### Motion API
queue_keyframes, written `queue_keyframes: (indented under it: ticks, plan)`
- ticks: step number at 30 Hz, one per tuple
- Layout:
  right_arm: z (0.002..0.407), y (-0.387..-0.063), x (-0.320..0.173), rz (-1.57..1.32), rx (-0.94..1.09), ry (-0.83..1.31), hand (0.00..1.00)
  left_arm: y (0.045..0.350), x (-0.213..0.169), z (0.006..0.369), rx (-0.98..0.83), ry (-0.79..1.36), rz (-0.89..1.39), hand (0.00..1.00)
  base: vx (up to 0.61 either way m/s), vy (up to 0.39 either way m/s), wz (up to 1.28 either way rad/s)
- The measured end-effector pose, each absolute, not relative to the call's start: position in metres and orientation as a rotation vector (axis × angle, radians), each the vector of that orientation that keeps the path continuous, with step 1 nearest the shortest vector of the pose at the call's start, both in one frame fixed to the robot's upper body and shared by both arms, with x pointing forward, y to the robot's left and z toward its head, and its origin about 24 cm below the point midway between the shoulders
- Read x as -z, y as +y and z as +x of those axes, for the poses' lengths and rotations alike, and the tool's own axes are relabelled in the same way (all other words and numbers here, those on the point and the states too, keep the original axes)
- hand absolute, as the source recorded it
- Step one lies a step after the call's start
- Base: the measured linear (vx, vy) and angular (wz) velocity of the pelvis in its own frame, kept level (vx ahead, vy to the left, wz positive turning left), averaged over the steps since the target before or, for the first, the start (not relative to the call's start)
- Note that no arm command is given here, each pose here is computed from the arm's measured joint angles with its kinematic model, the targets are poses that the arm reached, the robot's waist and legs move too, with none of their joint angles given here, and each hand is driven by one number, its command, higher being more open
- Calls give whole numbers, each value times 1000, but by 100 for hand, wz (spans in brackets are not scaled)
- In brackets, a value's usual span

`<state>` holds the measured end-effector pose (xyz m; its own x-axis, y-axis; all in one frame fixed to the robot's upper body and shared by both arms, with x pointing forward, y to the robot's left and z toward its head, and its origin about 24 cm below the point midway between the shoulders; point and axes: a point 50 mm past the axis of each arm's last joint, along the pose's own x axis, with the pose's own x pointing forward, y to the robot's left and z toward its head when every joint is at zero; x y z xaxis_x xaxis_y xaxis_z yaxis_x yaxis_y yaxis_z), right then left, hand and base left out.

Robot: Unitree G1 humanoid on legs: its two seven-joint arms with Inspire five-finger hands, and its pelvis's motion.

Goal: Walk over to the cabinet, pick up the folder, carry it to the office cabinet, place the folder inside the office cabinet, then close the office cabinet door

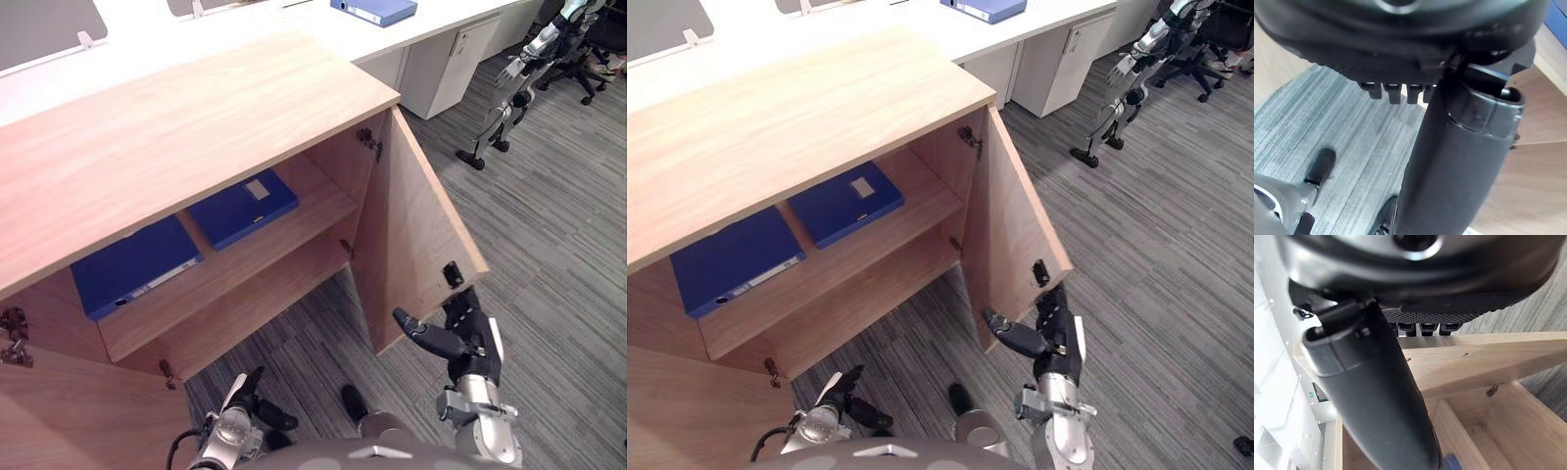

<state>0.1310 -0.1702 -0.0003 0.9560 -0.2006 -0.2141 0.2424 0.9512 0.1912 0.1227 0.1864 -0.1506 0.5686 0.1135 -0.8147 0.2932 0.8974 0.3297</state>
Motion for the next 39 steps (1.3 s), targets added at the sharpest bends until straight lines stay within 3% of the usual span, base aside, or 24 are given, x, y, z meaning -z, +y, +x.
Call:
queue_keyframes:
  ticks: [11,16,31,39]
  plan:
    - [131,-147,1,231,82,214,100,188,150,124,120,963,482,100,-2,3,27]
    - [165,-140,-3,199,-21,149,100,197,153,114,75,1006,471,100,16,16,51]
    - [244,-188,-19,-5,21,55,100,208,152,112,24,1019,462,100,47,28,27]
    - [257,-212,7,-67,92,190,100,201,152,116,63,1010,453,100,5,0,9]
